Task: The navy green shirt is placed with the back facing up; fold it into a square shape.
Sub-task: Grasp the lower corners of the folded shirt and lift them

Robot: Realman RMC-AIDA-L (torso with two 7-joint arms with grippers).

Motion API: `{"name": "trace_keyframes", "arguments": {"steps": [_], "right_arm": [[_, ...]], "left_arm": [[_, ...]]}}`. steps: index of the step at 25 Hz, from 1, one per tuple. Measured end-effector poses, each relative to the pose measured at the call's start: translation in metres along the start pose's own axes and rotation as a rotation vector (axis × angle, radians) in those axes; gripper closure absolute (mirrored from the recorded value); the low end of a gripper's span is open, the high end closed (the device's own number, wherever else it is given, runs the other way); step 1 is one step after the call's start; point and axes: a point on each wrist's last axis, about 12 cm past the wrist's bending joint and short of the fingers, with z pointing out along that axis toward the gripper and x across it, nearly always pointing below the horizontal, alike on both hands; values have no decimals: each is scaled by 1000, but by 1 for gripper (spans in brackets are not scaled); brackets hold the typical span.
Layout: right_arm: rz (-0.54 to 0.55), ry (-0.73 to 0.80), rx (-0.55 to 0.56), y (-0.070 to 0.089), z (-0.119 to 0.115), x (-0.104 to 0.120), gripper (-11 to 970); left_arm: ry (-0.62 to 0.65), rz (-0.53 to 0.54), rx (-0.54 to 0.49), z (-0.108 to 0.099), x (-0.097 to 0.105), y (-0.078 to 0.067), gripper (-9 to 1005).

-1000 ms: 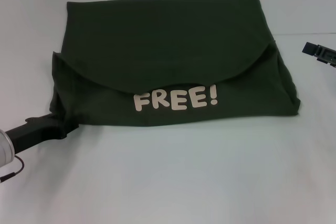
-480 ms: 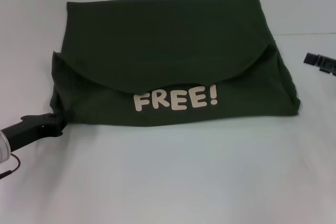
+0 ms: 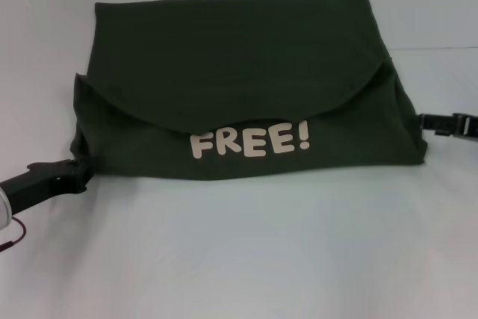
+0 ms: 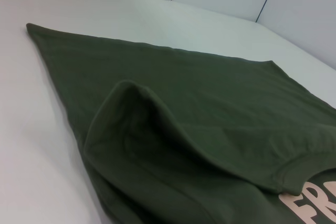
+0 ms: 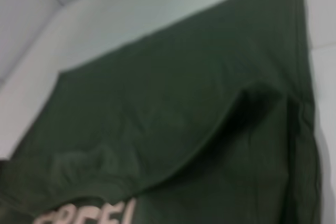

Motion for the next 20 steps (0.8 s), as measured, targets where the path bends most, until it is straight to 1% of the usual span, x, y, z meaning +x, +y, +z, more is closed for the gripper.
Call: {"name": "trace_keyframes", "arguments": {"steps": [5,20], "right_arm": [[-36,51,48,6,17,3,94],[-34,58,62,10,30,12,94]], "left_arm": [[-2,-7,18,-1,-2,0,971],[-8,0,18,-1,-6,0,971]]}}
